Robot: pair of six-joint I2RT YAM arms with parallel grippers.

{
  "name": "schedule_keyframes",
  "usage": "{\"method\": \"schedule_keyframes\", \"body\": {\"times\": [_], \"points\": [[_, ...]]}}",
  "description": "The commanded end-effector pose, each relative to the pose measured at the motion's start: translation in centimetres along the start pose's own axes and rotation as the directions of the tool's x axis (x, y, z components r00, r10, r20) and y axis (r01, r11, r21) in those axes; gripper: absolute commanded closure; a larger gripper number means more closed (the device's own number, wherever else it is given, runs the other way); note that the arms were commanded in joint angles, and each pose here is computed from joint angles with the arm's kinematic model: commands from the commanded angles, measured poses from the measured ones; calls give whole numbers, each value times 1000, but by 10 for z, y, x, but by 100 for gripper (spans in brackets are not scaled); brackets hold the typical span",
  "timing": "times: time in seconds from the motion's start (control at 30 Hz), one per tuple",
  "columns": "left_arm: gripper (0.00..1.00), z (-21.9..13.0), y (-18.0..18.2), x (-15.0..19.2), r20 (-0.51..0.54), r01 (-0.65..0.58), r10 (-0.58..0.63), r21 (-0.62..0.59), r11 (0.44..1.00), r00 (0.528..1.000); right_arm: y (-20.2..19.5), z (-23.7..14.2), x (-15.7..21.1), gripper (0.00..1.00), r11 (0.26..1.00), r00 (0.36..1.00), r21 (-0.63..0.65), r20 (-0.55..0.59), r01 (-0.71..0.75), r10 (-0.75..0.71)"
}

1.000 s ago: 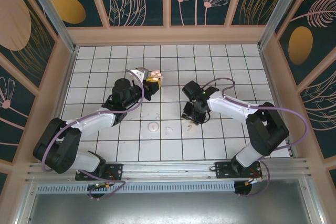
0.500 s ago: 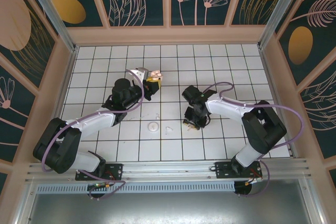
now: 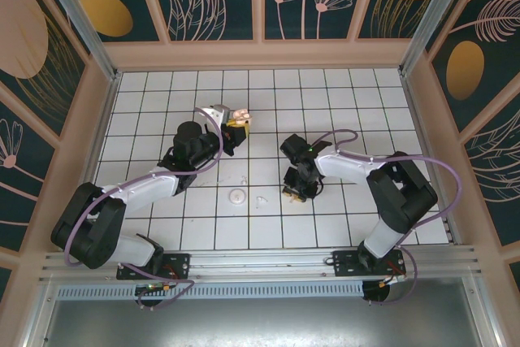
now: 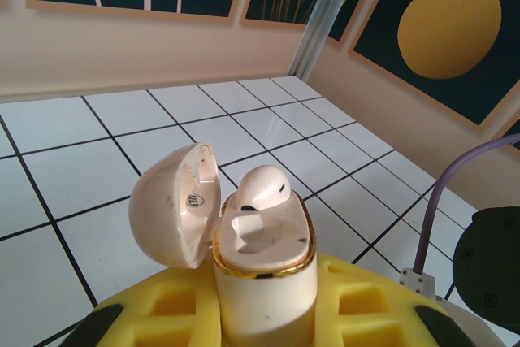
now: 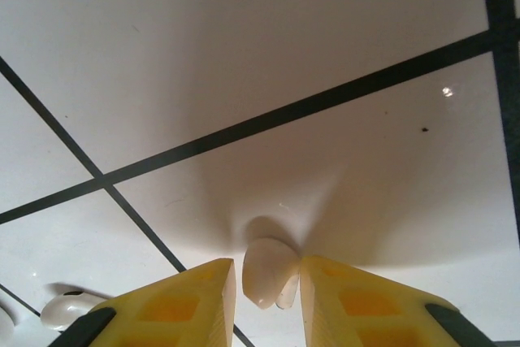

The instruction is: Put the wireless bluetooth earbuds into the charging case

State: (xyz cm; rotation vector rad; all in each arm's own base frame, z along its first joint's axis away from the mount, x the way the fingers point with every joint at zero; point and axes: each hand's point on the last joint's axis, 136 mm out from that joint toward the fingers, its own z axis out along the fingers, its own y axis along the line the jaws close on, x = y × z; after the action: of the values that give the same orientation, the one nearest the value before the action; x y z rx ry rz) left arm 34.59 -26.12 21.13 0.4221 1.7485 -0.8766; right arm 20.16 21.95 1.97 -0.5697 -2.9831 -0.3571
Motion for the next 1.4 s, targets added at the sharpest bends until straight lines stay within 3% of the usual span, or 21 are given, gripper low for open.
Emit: {"method": "schedule_keyframes", "body": {"times": [0.0, 0.57, 0.9, 1.1, 1.37], "points": [[85, -5, -2, -12, 32, -24, 24, 2, 1000, 999, -8, 6, 0, 73, 1000, 1000, 30, 1, -6, 6], [85, -3, -3, -10, 25, -23, 23, 14, 1000, 999, -13, 10, -8, 77, 999, 999, 41, 26, 18, -19], [85, -8, -23, -2, 35, -83, 80, 132, 988, 996, 7, -23, -29, 81, 993, 971, -65, 222, 102, -85], [86, -15, -39, -2, 87, -128, 111, 228, 965, 990, 29, -61, -46, 82, 961, 897, -129, 408, 244, -173], [86, -29, -58, 1, 144, -243, 206, 313, 918, 968, 59, -131, -57, 82, 869, 719, -197, 657, 454, -227]]}}
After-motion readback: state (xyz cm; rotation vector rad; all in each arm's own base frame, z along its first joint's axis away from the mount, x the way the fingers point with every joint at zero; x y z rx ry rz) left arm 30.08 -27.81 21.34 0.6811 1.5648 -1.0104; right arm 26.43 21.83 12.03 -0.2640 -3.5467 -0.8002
